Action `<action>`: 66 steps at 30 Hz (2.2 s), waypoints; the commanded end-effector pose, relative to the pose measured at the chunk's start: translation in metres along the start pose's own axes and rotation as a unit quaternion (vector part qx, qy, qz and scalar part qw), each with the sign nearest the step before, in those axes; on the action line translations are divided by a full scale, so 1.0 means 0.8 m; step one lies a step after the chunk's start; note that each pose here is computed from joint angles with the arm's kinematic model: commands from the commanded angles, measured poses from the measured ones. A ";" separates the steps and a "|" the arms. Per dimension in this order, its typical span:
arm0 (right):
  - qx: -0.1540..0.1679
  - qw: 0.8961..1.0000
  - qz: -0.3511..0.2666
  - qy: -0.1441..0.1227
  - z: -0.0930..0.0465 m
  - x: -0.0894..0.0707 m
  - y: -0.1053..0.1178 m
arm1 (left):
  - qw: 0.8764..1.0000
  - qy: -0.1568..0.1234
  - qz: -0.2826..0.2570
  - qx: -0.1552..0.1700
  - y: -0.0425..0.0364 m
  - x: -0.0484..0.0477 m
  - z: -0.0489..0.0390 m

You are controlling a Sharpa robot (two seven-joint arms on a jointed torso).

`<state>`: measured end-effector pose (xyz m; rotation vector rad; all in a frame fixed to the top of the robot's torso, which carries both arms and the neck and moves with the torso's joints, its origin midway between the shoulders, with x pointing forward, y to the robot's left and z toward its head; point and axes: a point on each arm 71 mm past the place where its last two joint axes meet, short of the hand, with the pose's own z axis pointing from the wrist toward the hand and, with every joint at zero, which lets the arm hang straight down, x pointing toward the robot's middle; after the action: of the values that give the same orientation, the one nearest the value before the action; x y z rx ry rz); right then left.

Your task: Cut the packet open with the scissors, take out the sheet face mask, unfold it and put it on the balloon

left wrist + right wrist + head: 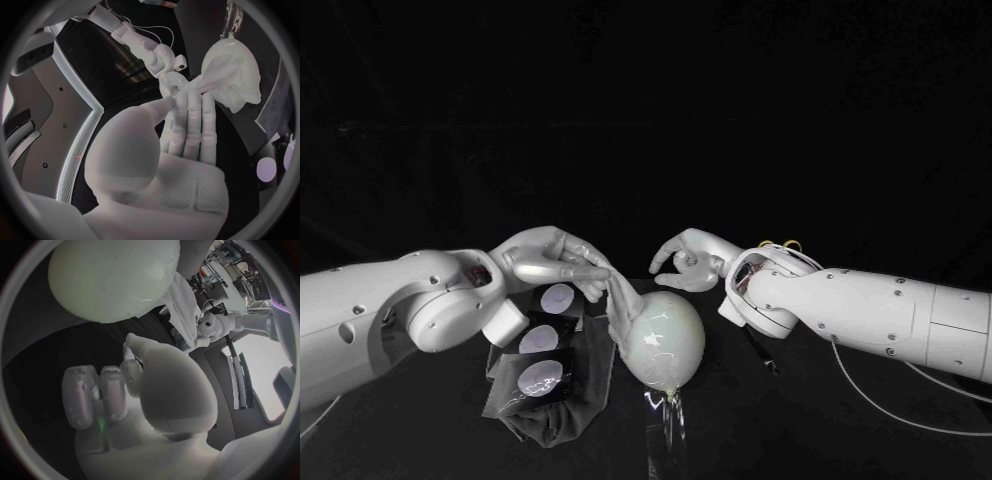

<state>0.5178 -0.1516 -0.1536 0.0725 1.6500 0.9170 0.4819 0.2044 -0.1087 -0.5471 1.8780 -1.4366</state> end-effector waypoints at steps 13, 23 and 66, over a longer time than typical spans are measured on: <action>-0.039 0.999 -0.002 0.014 0.028 0.012 0.017 | 0.978 0.147 0.127 -0.072 -0.0430 -0.050 0.010; -0.029 0.999 0.024 0.018 0.040 0.015 0.021 | 0.973 0.132 0.173 -0.078 -0.0742 -0.084 0.018; 0.015 0.983 0.178 0.052 0.046 0.031 0.038 | 0.965 0.037 0.257 0.023 -0.1364 -0.129 0.022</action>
<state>0.5323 -0.1031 -0.1541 0.3379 1.7265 1.1193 0.5550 0.2352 0.0166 -0.0014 1.8964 -1.1462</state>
